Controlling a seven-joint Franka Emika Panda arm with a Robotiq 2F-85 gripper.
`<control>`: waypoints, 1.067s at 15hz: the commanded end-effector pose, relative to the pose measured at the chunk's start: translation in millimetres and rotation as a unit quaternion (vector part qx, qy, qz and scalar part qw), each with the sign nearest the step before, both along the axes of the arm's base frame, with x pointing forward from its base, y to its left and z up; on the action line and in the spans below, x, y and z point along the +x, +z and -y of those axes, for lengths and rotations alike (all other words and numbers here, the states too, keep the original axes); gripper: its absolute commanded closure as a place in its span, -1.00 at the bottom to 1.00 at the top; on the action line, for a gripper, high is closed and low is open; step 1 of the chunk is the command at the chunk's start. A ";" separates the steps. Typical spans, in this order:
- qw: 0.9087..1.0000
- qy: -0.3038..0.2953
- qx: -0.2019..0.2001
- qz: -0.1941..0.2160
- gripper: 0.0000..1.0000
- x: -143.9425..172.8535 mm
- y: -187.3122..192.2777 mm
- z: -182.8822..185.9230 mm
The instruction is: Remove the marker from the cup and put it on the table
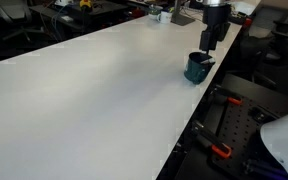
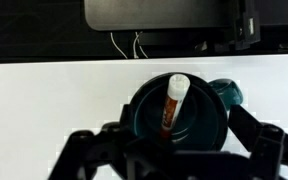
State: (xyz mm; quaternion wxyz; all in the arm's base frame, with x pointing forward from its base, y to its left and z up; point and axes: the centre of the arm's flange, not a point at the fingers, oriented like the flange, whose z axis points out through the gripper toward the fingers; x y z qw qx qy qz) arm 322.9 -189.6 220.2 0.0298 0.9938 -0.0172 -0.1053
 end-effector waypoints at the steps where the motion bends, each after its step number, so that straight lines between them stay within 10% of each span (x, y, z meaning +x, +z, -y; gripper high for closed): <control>1: 1.000 0.008 0.013 -0.003 -0.39 -2.1 -9.6 -0.2; 11: 1.000 0.007 0.018 -0.019 0.95 -6.3 -18.2 3.3; 16: 0.999 -0.005 0.019 -0.030 0.90 -5.1 -4.8 1.1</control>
